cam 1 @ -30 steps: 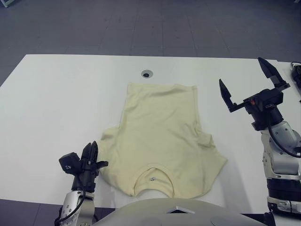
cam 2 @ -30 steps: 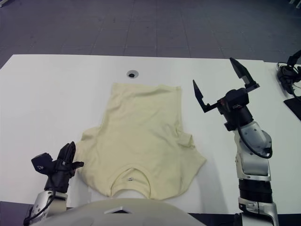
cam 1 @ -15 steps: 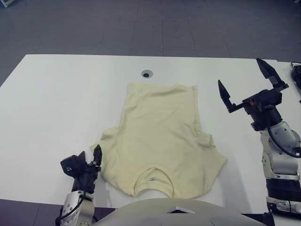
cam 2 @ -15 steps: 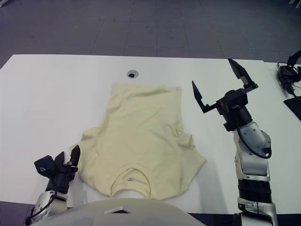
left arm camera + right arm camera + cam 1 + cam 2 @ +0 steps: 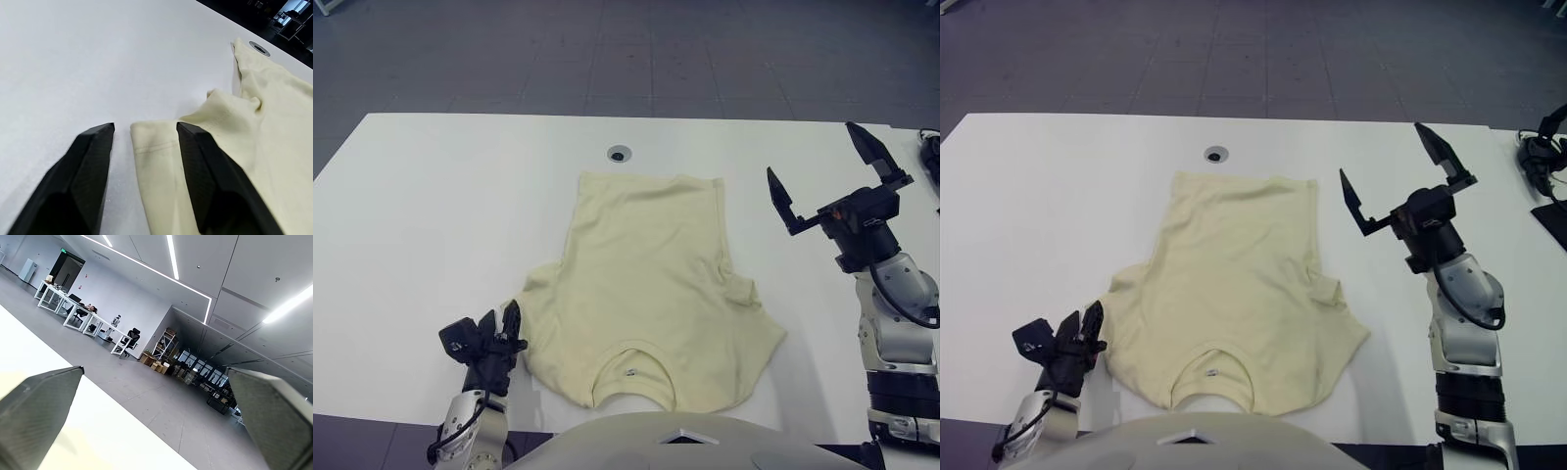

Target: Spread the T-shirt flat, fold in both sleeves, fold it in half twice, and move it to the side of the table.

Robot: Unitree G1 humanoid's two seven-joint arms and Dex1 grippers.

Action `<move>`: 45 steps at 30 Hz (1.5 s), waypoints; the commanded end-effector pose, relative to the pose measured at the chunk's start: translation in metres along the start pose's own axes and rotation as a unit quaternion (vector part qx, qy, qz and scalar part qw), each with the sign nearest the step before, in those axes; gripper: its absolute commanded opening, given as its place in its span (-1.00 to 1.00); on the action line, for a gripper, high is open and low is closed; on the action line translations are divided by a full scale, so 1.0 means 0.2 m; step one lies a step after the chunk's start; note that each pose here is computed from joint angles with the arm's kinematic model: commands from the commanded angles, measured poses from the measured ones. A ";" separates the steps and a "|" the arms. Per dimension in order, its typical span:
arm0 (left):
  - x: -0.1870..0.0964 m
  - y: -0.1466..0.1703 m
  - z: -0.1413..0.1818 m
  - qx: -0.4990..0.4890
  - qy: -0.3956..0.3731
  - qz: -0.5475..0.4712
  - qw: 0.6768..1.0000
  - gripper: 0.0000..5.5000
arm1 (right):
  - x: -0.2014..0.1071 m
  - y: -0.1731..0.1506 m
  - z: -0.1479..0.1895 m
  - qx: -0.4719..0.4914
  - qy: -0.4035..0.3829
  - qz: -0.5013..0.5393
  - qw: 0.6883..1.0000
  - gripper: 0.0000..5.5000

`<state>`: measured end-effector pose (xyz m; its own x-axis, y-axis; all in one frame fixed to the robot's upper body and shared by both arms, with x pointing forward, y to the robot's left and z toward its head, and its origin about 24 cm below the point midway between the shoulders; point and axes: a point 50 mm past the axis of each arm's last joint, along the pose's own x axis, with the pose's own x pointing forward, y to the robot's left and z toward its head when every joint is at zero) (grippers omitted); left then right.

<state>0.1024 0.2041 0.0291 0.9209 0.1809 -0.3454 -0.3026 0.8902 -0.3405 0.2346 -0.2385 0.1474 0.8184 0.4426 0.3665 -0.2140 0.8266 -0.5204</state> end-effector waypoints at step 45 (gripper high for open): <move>-0.18 -0.36 -0.18 0.404 -0.051 -0.351 0.843 -0.98 | 0.01 0.02 -0.02 0.002 0.005 0.003 1.000 0.96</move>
<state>0.0870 0.1217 0.0410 0.8679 -0.4658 -0.1725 0.4966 0.8216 0.2799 0.2368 -0.2335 0.1453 0.8146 0.4529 0.3623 -0.2234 0.8215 -0.5245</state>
